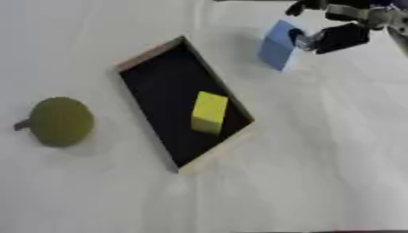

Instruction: Pick up objects on the table and place them in the box.

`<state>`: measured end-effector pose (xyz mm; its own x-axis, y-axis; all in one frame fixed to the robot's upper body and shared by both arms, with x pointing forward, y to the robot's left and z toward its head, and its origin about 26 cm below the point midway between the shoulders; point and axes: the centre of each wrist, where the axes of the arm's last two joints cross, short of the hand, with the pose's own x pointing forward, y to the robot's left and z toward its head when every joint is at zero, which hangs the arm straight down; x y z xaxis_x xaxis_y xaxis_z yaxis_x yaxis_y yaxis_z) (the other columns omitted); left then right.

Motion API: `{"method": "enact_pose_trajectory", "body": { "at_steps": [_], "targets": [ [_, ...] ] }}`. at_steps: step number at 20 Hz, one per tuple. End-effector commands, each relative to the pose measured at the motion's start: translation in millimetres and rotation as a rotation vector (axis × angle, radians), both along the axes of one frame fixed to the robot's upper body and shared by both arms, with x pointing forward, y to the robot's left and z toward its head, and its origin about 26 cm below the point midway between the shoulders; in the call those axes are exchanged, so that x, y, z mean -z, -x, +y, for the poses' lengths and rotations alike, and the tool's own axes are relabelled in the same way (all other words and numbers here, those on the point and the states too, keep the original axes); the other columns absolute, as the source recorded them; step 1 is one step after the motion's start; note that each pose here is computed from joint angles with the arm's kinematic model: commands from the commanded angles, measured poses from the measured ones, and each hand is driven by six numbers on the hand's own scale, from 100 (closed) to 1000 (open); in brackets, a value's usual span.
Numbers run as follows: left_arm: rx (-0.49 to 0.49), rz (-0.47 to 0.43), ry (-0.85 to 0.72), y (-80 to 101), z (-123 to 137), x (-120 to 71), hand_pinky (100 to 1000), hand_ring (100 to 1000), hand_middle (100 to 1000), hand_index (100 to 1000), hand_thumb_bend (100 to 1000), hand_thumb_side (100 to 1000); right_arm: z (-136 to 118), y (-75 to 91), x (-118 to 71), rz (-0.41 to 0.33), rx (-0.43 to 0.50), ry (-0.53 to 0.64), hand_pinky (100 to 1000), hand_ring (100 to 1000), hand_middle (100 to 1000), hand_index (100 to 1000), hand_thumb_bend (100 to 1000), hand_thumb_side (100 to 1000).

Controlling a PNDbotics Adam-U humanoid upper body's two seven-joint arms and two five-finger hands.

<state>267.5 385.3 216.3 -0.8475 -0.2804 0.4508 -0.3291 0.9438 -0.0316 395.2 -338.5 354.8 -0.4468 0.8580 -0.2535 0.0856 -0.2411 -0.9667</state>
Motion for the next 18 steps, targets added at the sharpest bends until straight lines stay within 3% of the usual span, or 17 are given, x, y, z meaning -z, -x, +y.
{"method": "enact_pose_trajectory", "body": {
  "at_steps": [1,9,10,11,12,14,18],
  "targets": [
    [-0.005,-0.017,-0.031,4.0,2,-9.6,865,735,624,828,100,594,-4,10.6,-15.9,-0.043,0.015,-0.003,909,933,835,942,100,1000],
    [-0.001,-0.014,-0.029,3.8,1,-9.8,865,736,624,828,100,595,3,15.4,-11.7,-0.032,0.035,-0.03,907,933,836,946,100,1000],
    [0.0,-0.014,-0.026,3.7,1,-9.7,866,734,620,828,100,596,1,14.3,-9.3,-0.025,0.047,-0.032,914,938,834,948,100,855],
    [0.001,-0.013,-0.025,3.6,1,-9.7,866,734,620,828,100,596,1,12.2,-6.5,-0.019,0.063,-0.038,914,938,834,948,100,855],
    [0.002,-0.012,-0.022,3.6,1,-9.5,866,733,619,828,100,596,1,10.3,-4.4,-0.017,0.077,-0.048,922,938,832,946,136,695],
    [0.004,-0.011,-0.019,3.5,1,-9.4,866,732,618,828,100,597,3,8.1,-2.1,-0.017,0.095,-0.072,920,929,825,940,163,616],
    [0.008,-0.009,-0.013,3.4,1,-9.2,866,730,616,827,100,599,7,6.9,-1.4,-0.029,0.124,-0.123,922,932,827,940,151,596]
  ]
}}
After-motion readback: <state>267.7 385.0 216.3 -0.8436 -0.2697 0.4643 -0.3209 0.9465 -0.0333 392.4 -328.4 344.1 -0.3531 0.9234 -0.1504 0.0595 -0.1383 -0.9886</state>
